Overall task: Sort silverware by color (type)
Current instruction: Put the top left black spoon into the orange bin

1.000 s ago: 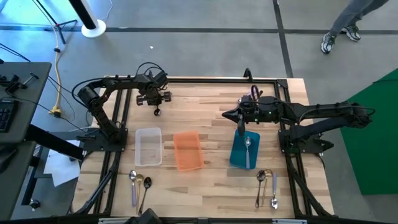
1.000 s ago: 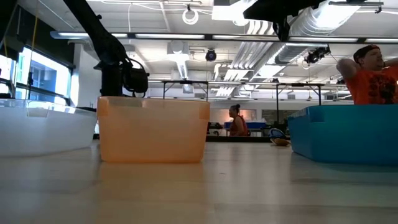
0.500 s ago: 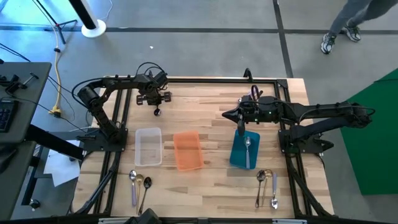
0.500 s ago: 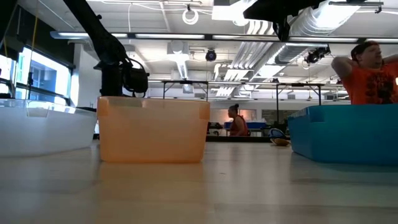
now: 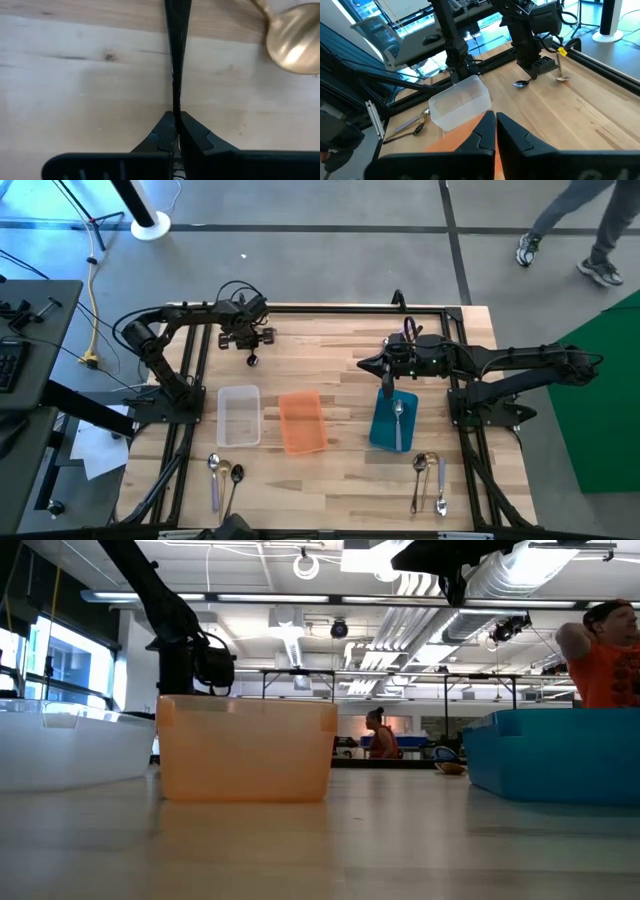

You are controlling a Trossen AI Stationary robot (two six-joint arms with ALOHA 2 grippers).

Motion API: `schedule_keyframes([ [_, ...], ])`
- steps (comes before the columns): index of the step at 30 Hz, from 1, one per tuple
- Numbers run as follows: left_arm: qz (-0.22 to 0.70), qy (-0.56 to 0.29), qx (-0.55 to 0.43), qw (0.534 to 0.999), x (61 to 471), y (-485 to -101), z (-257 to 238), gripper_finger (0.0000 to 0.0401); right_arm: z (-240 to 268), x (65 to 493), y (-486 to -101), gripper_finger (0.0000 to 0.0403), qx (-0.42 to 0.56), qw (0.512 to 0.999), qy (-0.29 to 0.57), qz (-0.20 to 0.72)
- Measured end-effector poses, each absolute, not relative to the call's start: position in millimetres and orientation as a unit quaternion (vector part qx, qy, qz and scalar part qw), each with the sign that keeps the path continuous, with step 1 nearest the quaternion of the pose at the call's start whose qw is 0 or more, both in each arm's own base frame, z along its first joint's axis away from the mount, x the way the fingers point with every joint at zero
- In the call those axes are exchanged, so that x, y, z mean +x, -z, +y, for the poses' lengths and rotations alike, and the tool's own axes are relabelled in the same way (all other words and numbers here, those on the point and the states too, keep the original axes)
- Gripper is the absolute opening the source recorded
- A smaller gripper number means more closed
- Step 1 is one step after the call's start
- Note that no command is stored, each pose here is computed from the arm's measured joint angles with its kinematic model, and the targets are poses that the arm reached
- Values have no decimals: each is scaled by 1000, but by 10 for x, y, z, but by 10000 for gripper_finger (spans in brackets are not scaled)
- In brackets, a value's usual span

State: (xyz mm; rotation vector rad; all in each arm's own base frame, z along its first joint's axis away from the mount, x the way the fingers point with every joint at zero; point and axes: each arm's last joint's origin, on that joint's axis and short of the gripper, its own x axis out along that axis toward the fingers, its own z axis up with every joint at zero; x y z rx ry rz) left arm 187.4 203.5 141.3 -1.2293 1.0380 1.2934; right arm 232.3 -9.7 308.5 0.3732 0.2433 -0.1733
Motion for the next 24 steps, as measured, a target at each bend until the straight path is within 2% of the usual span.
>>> schedule_keyframes([
  [16, 372, -557, -451, 590, 1795, -1943, 1916, 1, -97, 2323, -3085, 0, 180, 972, 86, 121],
  [19, 344, -554, -404, 642, 1808, -2162, 1830, 1, -103, 2322, -3086, 0, 178, 972, 95, 119],
  [24, 275, -495, -313, 763, 1878, -2622, 1555, 1, -112, 2320, -3086, 0, 168, 973, 110, 117],
])
